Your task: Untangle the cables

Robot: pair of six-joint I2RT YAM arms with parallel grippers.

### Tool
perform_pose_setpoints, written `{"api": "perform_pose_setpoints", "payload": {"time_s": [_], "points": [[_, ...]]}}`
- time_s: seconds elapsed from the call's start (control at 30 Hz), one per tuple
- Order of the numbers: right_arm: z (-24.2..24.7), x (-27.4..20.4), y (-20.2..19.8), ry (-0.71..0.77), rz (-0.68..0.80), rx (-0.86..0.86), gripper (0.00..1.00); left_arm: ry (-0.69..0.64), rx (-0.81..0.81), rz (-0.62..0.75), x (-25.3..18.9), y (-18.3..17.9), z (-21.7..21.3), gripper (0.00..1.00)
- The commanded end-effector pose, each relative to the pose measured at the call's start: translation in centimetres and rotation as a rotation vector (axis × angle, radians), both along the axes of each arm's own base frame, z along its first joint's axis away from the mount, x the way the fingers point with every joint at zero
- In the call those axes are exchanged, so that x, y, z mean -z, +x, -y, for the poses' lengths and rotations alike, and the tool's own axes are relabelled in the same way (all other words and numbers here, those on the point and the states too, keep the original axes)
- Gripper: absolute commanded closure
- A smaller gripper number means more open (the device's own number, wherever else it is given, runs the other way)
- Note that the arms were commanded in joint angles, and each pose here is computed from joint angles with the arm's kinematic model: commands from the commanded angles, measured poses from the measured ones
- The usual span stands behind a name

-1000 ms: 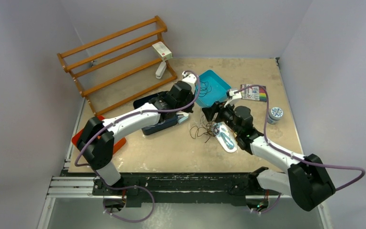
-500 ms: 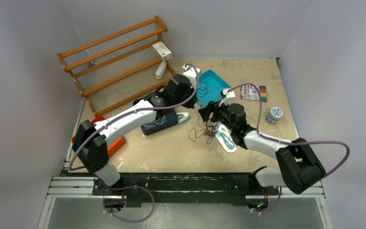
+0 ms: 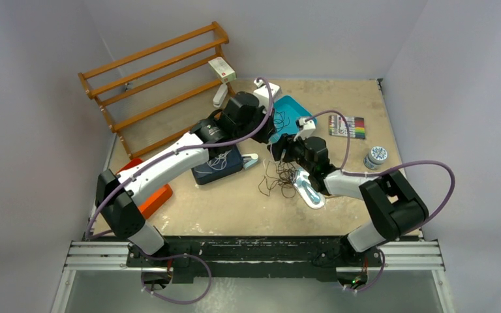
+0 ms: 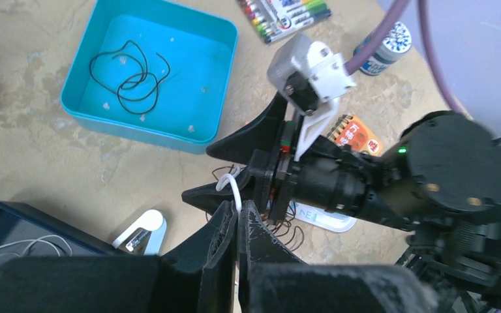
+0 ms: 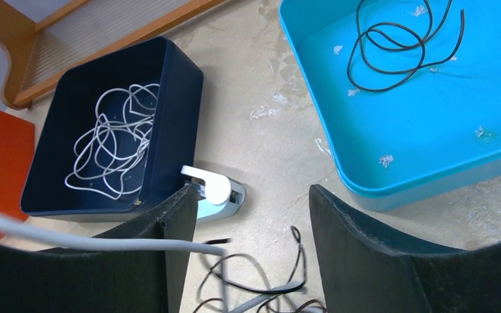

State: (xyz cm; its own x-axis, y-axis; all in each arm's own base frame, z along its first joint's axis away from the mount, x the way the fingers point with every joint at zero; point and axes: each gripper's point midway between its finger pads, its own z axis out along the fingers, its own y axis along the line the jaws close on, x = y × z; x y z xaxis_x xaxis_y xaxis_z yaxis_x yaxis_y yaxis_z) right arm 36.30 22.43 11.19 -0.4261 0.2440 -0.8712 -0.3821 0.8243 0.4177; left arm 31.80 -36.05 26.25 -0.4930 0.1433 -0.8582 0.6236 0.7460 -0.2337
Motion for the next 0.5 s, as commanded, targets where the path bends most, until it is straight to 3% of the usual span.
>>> {"api": "perform_pose_setpoints", "payload": {"time_s": [0.0, 0.47], "points": [[-0.4, -1.4, 1.0, 0.058, 0.053, 0.017, 0.36, -0.104, 0.039, 0.127, -7.7, -0.9, -0.3, 1.0], [2.0, 4.8, -2.0, 0.03, -0.129, 0.103, 0.45, -0.176, -0.097, 0.337, -18.3, 0.0, -3.9, 1.0]]}}
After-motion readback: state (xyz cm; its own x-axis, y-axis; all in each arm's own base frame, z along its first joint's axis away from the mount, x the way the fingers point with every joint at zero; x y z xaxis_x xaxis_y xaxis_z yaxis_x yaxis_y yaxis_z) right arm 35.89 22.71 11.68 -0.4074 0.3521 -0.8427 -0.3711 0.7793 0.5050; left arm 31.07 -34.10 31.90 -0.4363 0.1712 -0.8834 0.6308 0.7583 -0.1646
